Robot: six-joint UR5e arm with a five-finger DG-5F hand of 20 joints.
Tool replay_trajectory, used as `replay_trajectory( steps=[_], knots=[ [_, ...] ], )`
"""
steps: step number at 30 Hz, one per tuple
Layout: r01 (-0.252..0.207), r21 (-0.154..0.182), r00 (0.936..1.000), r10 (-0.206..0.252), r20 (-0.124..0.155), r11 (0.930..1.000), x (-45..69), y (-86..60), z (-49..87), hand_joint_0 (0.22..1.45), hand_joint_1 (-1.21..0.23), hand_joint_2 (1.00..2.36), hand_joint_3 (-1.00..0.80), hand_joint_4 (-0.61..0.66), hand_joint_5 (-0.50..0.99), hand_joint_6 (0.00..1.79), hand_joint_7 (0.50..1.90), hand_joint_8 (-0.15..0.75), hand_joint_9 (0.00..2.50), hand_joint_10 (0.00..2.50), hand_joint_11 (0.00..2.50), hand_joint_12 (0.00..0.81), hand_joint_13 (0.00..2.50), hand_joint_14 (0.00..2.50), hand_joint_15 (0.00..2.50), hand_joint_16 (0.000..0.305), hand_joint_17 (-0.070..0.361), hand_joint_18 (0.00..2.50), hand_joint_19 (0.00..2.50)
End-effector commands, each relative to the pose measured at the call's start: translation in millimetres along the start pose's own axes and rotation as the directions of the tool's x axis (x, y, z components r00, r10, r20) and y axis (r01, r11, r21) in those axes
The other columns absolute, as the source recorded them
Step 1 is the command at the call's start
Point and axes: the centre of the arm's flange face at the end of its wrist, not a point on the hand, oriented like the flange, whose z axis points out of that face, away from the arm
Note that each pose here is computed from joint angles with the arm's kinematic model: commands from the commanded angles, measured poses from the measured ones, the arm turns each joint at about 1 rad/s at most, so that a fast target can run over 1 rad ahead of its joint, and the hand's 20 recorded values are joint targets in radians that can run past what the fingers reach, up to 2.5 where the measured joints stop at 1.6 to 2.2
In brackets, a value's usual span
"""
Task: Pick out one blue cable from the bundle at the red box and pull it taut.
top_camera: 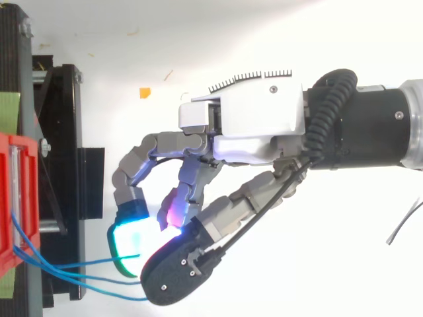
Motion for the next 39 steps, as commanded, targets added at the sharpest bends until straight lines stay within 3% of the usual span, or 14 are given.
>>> replay_trajectory(
  steps=[1, 5, 9, 16, 27, 33, 36, 39],
  knots=[
    [0.012, 0.001, 0.9999, -0.012, -0.001, 0.9999, 0.9, 0.4, -0.4, 0.59, -0.75, 1.0, -0.19, -0.16, -0.03, 0.9, 1.05, 0.342, 1.15, 0.02, 0.42, 0.388, 0.8, 0.01, 0.3, 0.061, 0.137, 0.77, 0.61],
    [0.029, -0.006, 0.9996, -0.029, -0.005, 0.9996, 4.8, 12.9, -7.0, 0.6, -0.74, 1.0, -0.21, -0.15, -0.03, 0.9, 1.04, 0.334, 1.2, 0.02, 0.54, 0.388, 0.88, 0.01, 0.37, 0.059, 0.132, 0.78, 0.6],
    [0.057, 0.017, 0.9984, -0.057, -0.004, 0.9982, 6.7, 19.6, -15.2, 0.6, -0.73, 1.01, -0.23, -0.13, -0.03, 0.9, 1.03, 0.323, 1.36, 0.03, 0.8, 0.378, 1.06, 0.02, 0.55, 0.055, 0.123, 0.85, 0.63],
    [0.064, 0.035, 0.9979, -0.065, 0.004, 0.9973, 3.8, 18.1, -17.4, 0.61, -0.73, 1.01, -0.24, -0.12, -0.04, 0.9, 1.03, 0.297, 1.5, 0.03, 1.19, 0.375, 1.26, 0.02, 0.96, 0.055, 0.123, 0.94, 0.76],
    [0.062, 0.033, 0.998, -0.062, 0.007, 0.9975, 1.5, 18.4, -17.6, 0.62, -0.73, 1.01, -0.25, -0.11, -0.04, 0.9, 1.03, 0.262, 1.53, 0.03, 1.44, 0.334, 1.48, 0.0, 1.55, 0.057, 0.128, 1.13, 1.03],
    [0.062, 0.033, 0.998, -0.063, 0.006, 0.9975, 2.6, 17.7, -17.4, 0.62, -0.74, 1.01, -0.24, -0.11, -0.04, 0.9, 1.02, 0.243, 1.6, 0.02, 1.68, 0.337, 1.35, 1.15, 1.2, 0.055, 0.124, 1.28, 1.31],
    [0.062, 0.035, 0.998, -0.062, 0.007, 0.9975, 1.3, 16.8, -17.2, 0.62, -0.74, 1.01, -0.24, -0.11, -0.04, 0.9, 1.02, 0.248, 1.63, 0.01, 1.75, 0.332, 1.31, 1.43, 1.13, 0.055, 0.123, 1.31, 1.41],
    [0.062, 0.036, 0.998, -0.062, 0.007, 0.9974, 1.2, 16.0, -17.3, 0.62, -0.74, 1.01, -0.24, -0.11, -0.04, 0.9, 1.03, 0.239, 1.63, 0.01, 1.76, 0.333, 1.3, 1.47, 1.1, 0.054, 0.122, 1.32, 1.43]
  ],
)
